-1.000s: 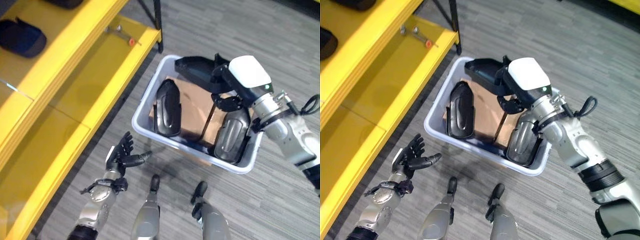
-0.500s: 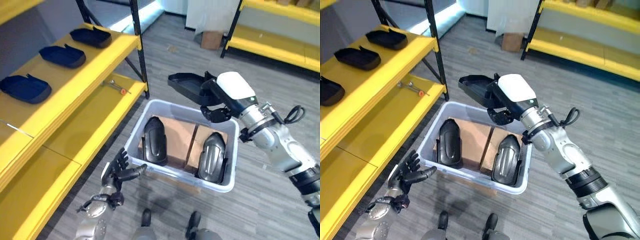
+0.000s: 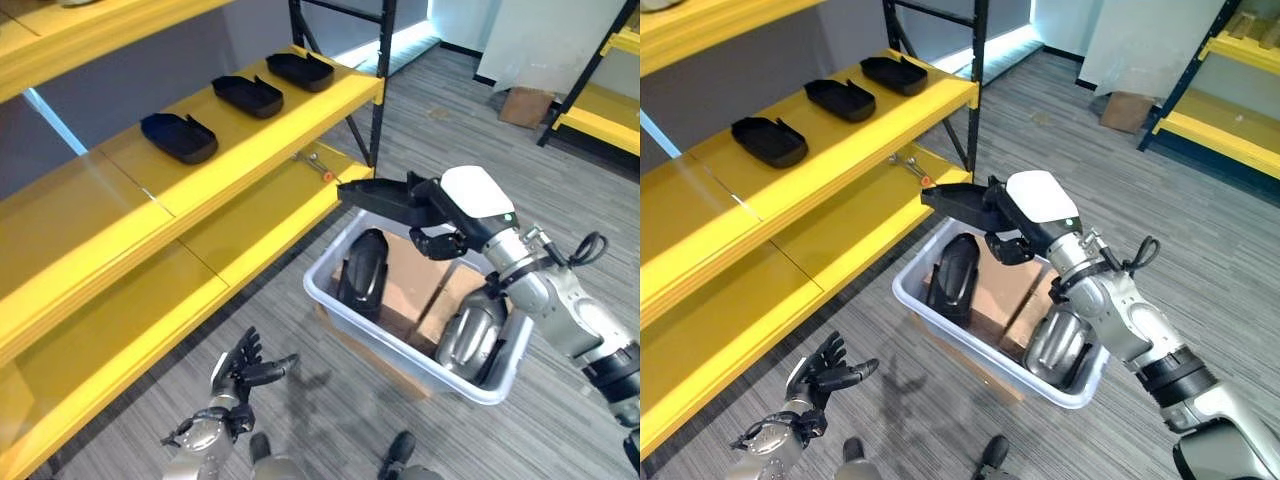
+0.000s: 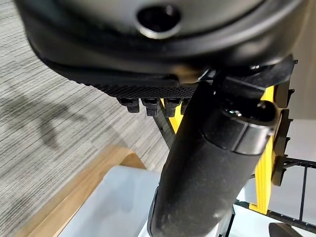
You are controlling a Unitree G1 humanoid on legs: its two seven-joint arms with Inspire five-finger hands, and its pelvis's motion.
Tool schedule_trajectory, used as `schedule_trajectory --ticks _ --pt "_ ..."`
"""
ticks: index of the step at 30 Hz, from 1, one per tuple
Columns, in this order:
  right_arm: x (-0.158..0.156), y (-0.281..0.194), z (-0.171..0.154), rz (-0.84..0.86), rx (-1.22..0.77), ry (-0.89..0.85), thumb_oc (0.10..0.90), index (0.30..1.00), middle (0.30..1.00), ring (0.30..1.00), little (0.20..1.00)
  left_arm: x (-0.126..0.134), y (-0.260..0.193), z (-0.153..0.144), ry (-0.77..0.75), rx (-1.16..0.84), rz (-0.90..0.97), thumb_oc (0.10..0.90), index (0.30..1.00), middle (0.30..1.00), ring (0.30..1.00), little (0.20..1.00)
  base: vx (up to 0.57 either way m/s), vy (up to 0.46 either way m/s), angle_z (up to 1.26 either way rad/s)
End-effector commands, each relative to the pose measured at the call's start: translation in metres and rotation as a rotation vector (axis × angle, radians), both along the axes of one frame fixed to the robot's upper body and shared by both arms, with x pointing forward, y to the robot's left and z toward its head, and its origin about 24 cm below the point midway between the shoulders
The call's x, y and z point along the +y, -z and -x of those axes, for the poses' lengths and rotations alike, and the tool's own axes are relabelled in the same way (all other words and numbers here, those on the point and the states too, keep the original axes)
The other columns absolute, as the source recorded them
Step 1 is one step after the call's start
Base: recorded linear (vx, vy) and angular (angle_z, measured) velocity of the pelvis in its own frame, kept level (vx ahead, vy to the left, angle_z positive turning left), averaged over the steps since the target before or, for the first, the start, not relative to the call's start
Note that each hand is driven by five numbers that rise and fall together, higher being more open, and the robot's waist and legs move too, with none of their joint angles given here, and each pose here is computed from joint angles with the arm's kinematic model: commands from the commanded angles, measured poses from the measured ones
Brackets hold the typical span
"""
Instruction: Move parts from the plastic box to the shelf.
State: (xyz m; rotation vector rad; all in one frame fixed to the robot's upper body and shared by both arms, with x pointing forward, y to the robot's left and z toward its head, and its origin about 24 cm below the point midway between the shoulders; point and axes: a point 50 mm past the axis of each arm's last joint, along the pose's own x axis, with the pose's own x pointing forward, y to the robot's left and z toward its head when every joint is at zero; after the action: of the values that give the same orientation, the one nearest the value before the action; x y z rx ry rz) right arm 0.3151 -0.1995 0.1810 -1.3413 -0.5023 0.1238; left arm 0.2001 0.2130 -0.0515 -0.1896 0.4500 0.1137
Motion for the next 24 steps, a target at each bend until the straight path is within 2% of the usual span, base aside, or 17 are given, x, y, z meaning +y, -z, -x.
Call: schedule_trajectory --ticks 1,10,24 --pt "0.009 -0.066 0.003 -0.125 -0.312 -0.049 0.4 0.3 0.3 0.3 0.3 0.008 -0.041 -0.022 0.043 -0.224 -0.064 0.9 1.0 1.0 1.0 1.0 0.14 0.353 1.05" --pt "0.014 -0.062 0.001 -0.162 -0.311 -0.046 0.4 0.3 0.3 0.3 0.3 0.015 -0.05 -0.025 0.045 -0.254 -0.109 0.9 1.0 1.0 1.0 1.0 0.07 0.209 0.29" --pt "0.032 -0.099 -0.006 -0.102 -0.457 -0.053 0.4 0.3 0.3 0.3 0.3 0.028 -0.064 -0.029 0.033 -0.3 -0.196 0.9 1.0 1.0 1.0 1.0 0.07 0.169 0.19"
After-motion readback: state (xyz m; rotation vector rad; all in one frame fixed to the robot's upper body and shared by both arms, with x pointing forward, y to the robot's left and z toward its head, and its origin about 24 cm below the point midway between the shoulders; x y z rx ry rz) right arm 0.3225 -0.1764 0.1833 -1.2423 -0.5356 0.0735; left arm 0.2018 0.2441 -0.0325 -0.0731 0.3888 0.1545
